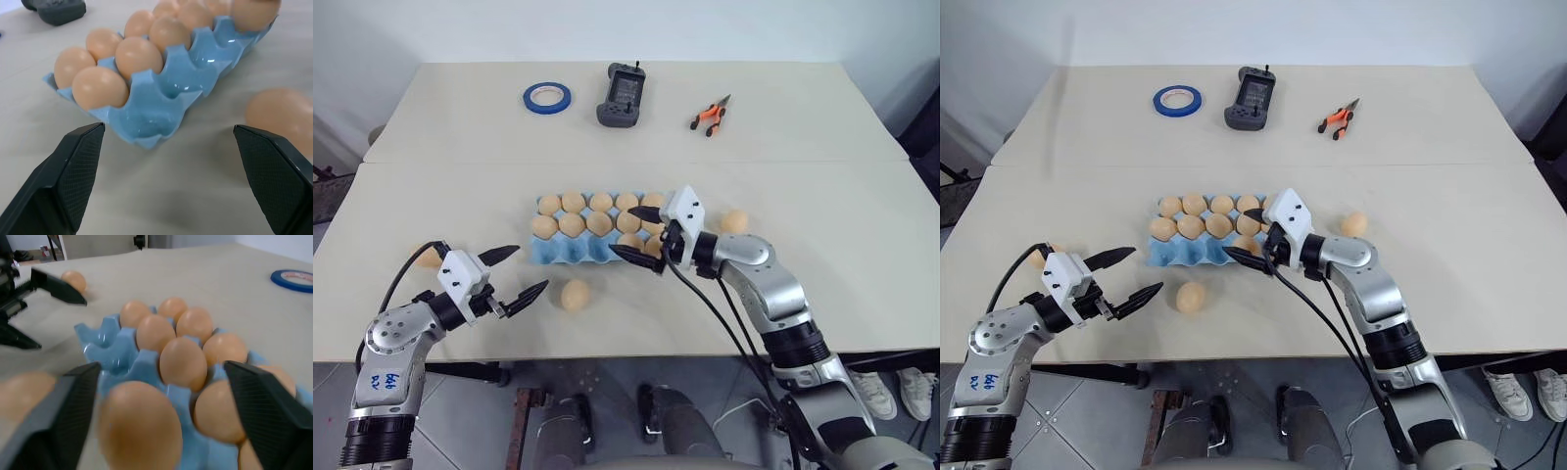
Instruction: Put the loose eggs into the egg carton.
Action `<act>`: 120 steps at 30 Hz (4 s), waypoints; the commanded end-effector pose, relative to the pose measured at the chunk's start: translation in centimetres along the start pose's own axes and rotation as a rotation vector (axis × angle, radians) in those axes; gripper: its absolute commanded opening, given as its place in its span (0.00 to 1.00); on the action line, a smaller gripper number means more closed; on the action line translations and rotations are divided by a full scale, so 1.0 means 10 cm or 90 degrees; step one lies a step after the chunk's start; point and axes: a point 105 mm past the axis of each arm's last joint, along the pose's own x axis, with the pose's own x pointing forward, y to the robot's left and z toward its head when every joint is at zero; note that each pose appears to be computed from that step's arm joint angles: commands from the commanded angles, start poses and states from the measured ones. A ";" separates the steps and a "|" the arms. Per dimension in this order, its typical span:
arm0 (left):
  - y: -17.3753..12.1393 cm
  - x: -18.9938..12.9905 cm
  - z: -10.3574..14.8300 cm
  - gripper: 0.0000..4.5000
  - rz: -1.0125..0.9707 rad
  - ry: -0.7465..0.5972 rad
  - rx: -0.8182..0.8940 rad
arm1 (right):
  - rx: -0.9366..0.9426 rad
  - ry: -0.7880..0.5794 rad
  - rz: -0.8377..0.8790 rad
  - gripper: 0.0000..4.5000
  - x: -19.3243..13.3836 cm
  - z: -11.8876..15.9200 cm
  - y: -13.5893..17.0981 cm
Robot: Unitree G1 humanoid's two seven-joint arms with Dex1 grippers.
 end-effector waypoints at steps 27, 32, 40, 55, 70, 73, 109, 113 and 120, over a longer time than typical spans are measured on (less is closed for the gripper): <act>-0.15 0.38 0.28 1.00 -0.112 -0.065 0.003 | -0.004 0.003 -0.460 0.99 -2.17 -0.61 -0.42; -0.15 0.40 0.29 1.00 -0.118 -0.069 0.007 | 0.002 0.001 -0.447 0.99 -2.01 -0.59 -0.52; -0.14 0.38 0.29 1.00 -0.107 -0.069 0.012 | 0.033 0.055 -0.409 0.99 -1.55 -0.59 -0.89; -0.15 0.27 0.31 1.00 -0.070 -0.080 0.009 | 0.045 0.052 -0.374 0.62 -1.01 -0.72 -1.17; 0.17 -0.08 0.19 1.00 0.059 -0.075 -0.030 | -0.035 -0.080 -0.087 0.48 -0.13 0.21 -0.47; 0.18 -0.16 0.13 1.00 0.079 -0.058 -0.035 | -0.040 -0.061 0.009 0.48 0.15 0.28 -0.13; -0.03 -0.45 0.00 1.00 0.041 0.027 -0.063 | -0.077 -0.087 0.048 0.99 -1.11 -0.03 0.06; -0.02 -0.59 -0.07 1.00 0.002 0.067 -0.056 | -0.078 -0.031 0.058 0.99 -1.38 -0.21 0.08; 0.12 -0.68 -0.08 1.00 -0.012 0.077 -0.002 | -0.096 -0.011 0.067 0.99 -1.51 -0.31 0.06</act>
